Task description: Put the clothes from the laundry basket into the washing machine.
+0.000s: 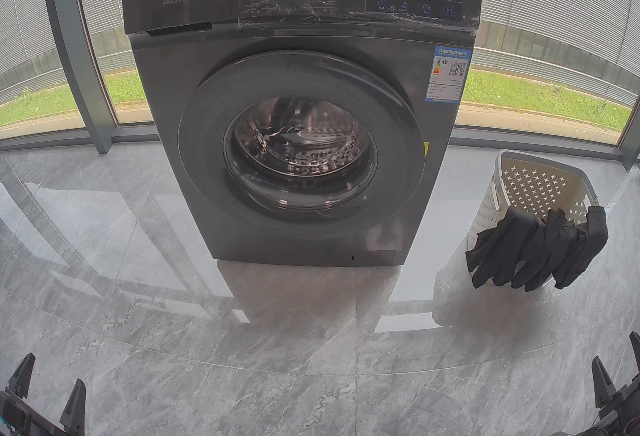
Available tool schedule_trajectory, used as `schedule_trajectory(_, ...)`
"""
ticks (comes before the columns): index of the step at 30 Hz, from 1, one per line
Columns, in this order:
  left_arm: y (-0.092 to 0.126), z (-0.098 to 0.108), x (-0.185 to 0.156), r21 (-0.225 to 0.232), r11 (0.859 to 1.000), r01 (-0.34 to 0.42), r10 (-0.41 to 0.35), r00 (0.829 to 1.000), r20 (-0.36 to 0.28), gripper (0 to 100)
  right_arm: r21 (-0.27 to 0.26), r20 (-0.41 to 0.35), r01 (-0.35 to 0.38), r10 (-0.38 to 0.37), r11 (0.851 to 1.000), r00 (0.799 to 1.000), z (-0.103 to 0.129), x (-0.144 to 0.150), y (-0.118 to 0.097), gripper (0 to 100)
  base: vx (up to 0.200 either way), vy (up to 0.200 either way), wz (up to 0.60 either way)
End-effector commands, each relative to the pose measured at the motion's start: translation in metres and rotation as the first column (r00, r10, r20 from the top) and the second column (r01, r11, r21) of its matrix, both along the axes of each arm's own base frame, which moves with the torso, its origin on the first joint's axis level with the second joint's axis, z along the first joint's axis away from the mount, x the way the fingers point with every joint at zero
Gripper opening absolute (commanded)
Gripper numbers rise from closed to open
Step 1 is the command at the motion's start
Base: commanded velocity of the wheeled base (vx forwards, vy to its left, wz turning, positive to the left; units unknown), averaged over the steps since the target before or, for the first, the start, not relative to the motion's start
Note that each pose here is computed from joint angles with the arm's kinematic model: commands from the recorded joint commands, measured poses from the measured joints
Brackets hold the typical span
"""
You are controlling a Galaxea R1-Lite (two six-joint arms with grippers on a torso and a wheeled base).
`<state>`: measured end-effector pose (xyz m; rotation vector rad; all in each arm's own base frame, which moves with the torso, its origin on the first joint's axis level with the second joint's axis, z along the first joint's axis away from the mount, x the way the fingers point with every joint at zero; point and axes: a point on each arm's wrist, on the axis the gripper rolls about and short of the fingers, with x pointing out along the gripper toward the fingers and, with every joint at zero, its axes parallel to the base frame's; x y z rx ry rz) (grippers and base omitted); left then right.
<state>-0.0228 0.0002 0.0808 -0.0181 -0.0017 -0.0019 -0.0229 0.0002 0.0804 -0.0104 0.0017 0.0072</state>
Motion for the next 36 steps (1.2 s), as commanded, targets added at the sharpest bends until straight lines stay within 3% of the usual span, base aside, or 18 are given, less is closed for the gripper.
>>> schedule_trajectory(1, 0.0000, -0.0052, 0.0000, 0.000, 1.000, 0.000, 0.000, 1.000, 0.000, 100, 0.000, -0.001, 0.000, 0.000, 1.000, 1.000, -0.0048, 0.0001, 0.0000, 100, 0.200, 0.000, 0.00)
schedule_trajectory(23, 0.0000, -0.0052, 0.0000, -0.002, 1.000, 0.001, -0.001, 1.000, 0.000, 100, 0.000, -0.001, 0.000, 0.000, 1.000, 1.000, -0.0048, 0.0001, 0.0000, 100, 0.009, 0.000, -0.08)
schedule_trajectory(36, 0.0000, -0.0052, 0.0000, -0.003, 1.000, 0.001, -0.001, 1.000, 0.000, 100, 0.000, 0.002, -0.004, 0.004, 1.000, 1.000, -0.0047, 0.0000, 0.0000, 100, 0.000, -0.185, 0.00)
